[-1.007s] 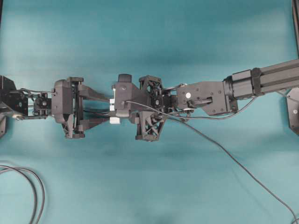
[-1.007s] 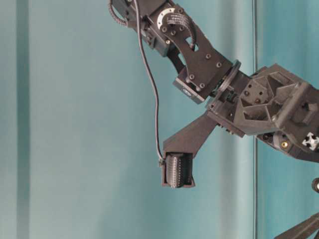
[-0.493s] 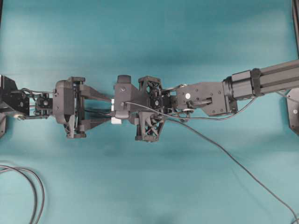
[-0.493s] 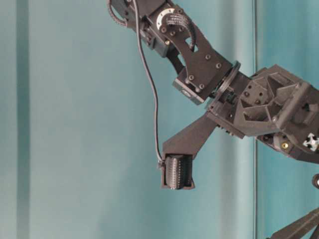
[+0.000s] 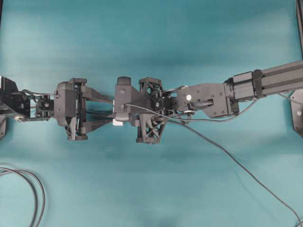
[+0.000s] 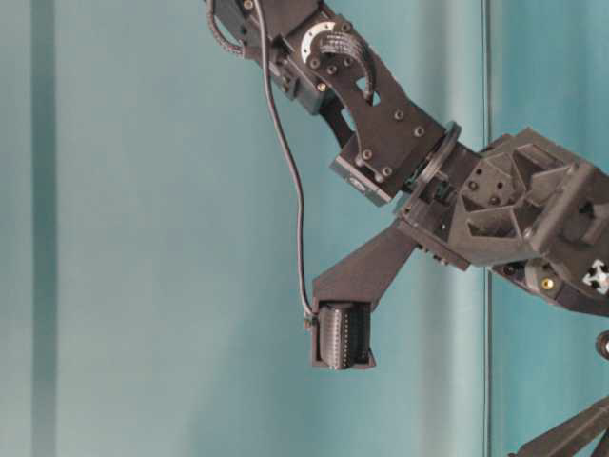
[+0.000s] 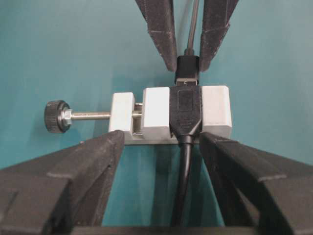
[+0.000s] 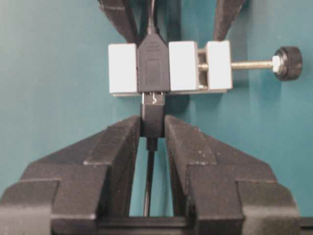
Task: Insert the USB cable into the female connector supported by the left arm.
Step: 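Push the USB plug leftward into the female connector with the right gripper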
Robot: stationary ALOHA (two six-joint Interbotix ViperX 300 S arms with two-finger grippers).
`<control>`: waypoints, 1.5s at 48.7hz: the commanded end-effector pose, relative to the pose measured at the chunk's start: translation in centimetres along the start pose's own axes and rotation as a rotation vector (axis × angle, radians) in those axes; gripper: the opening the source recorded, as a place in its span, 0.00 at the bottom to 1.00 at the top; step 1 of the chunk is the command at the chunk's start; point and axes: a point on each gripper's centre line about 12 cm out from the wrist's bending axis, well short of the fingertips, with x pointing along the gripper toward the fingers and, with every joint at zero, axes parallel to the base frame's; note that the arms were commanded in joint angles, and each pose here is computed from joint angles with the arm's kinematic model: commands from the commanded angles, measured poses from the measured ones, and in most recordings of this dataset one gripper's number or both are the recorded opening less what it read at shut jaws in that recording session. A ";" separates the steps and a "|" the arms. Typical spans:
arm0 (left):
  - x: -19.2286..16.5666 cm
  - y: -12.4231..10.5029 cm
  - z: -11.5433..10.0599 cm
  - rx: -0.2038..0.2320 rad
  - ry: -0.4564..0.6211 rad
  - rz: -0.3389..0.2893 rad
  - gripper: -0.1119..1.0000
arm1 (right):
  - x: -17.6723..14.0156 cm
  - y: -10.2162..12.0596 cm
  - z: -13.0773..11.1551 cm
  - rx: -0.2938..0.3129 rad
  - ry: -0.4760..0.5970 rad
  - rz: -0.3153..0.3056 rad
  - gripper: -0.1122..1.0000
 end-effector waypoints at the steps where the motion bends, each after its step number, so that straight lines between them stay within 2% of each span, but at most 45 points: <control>1: 0.7 -0.2 1.4 0.014 -0.052 -0.006 0.79 | -0.9 0.3 2.7 -0.009 -0.080 0.007 0.29; 27: 1.8 -0.9 2.6 0.026 -0.082 -0.026 0.79 | -0.4 0.0 3.4 -0.052 -0.092 0.001 0.29; 51: 2.8 -1.0 3.1 0.028 -0.098 -0.027 0.79 | -0.5 0.0 3.9 -0.050 -0.101 0.000 0.29; 73: 2.6 -1.0 2.8 0.021 -0.078 -0.028 0.79 | -0.6 -0.1 3.4 -0.060 -0.083 -0.002 0.29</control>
